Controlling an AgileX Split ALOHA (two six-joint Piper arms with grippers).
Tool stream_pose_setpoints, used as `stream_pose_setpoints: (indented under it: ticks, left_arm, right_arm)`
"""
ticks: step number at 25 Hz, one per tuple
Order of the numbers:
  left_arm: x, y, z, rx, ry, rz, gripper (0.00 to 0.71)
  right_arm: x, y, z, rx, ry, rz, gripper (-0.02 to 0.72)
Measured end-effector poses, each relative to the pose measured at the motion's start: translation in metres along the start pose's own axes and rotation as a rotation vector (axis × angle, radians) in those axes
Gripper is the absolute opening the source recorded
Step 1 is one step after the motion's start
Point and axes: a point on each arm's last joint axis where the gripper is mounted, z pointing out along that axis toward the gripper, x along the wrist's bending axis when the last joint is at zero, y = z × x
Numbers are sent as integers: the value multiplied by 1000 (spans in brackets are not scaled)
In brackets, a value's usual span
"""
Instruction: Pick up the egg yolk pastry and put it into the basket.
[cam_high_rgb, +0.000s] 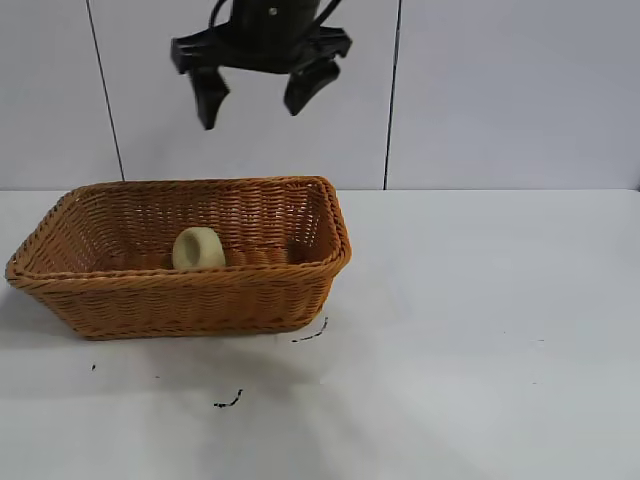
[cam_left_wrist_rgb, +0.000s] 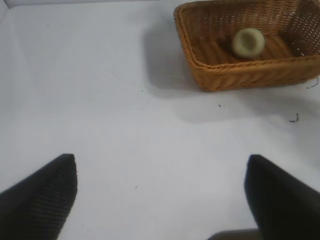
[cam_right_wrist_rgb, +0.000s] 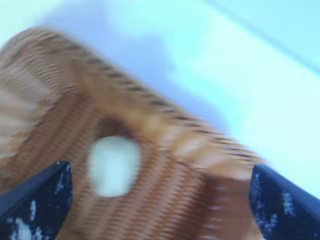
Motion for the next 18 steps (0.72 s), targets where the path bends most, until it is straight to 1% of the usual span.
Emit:
stream_pose_setpoints:
  ticks: [4,8,12,18]
  left_arm:
    - [0,0,0,0,0,0,693]
    - [0,0,0,0,0,0,693]
    - [0,0,0,0,0,0,693]
    - [0,0,0,0,0,0,693]
  right_arm:
    - [-67,-11,0,57,-68,107,695]
    - [-110,-22,-2,87,-108,183,695]
    - [-132,-32,-4,131,-126,226,695]
    - [-140,-32,-12,119,-132,252,695]
